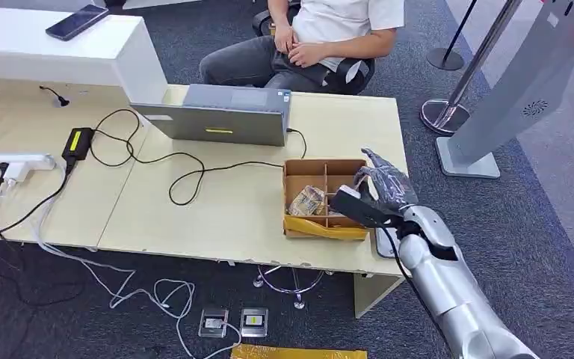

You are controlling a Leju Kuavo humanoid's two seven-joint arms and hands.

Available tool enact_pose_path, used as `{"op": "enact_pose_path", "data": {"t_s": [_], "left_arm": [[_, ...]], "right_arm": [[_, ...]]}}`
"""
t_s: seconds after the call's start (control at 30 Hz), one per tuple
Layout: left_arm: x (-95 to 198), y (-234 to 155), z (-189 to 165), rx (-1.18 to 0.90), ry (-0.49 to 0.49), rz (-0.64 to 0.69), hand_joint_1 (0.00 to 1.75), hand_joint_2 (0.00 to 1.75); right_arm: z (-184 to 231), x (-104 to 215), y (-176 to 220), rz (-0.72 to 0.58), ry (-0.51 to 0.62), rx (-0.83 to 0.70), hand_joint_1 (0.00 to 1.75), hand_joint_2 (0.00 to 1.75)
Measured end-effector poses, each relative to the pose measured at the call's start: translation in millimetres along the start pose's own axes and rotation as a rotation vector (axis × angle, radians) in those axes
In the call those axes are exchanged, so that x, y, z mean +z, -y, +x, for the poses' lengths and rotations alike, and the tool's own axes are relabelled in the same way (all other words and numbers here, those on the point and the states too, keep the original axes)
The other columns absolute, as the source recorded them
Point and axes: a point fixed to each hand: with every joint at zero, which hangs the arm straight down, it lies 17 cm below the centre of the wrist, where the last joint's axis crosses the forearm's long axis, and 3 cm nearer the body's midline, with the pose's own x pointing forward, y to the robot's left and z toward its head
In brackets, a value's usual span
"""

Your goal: Pass the card to the sensor for recognition and then transmit it.

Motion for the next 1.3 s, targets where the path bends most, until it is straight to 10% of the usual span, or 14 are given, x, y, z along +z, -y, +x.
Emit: {"op": "enact_pose_path", "data": {"t_s": [1.3], "left_arm": [[0.0,-0.1,0.0,0.000,0.000,0.000,0.00,1.75]], "right_arm": [[-0.3,0.0,-0.2,0.000,-0.001,-0.001,1.75,1.75]]}}
